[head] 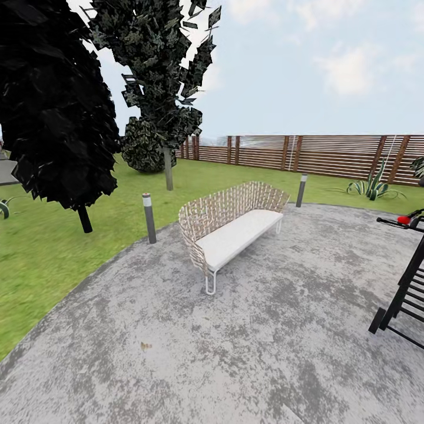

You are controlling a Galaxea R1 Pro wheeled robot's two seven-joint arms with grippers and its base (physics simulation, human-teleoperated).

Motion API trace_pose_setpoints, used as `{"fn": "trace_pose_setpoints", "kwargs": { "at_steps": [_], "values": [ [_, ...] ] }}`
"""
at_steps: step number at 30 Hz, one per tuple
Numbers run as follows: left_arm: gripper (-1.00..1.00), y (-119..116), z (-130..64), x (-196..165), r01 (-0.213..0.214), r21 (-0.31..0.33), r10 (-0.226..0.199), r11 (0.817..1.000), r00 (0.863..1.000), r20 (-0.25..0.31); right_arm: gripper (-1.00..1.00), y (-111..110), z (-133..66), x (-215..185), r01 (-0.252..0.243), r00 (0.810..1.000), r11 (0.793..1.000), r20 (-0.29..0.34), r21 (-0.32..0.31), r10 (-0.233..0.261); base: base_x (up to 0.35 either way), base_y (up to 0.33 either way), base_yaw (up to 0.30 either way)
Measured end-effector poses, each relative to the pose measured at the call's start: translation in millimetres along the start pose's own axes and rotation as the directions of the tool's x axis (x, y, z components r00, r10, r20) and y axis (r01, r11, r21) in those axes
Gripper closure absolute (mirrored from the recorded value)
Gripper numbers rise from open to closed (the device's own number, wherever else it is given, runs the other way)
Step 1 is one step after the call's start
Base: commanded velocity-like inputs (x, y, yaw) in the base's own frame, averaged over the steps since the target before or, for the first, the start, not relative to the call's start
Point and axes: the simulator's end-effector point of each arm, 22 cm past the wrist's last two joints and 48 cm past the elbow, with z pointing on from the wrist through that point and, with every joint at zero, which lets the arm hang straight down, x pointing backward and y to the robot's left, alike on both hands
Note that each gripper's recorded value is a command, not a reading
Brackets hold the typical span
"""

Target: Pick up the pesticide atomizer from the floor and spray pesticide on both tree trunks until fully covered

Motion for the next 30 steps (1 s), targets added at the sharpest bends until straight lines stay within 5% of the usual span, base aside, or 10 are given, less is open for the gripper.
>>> {"fn": "trace_pose_setpoints", "kwargs": {
  "at_steps": [23, 30],
  "values": [
    [-1.0, 0.7, 24.4, 28.2, -0.002, -0.002, 0.002, 1.0, 1.0, -0.001, -1.0, 8.3, 18.8, 35.3, -0.008, 1.0, 1.0, -0.008, -0.005, 0.008, 0.0, 0.0, -0.002],
    [-1.0, -0.2, 32.6, 38.2, -0.001, -0.002, 0.001, 1.0, 1.0, 0.0, -1.0, 9.6, 25.6, 45.7, -0.009, 1.0, 1.0, -0.007, -0.005, 0.009, 0.0, 0.0, -0.26]
  ]
}}
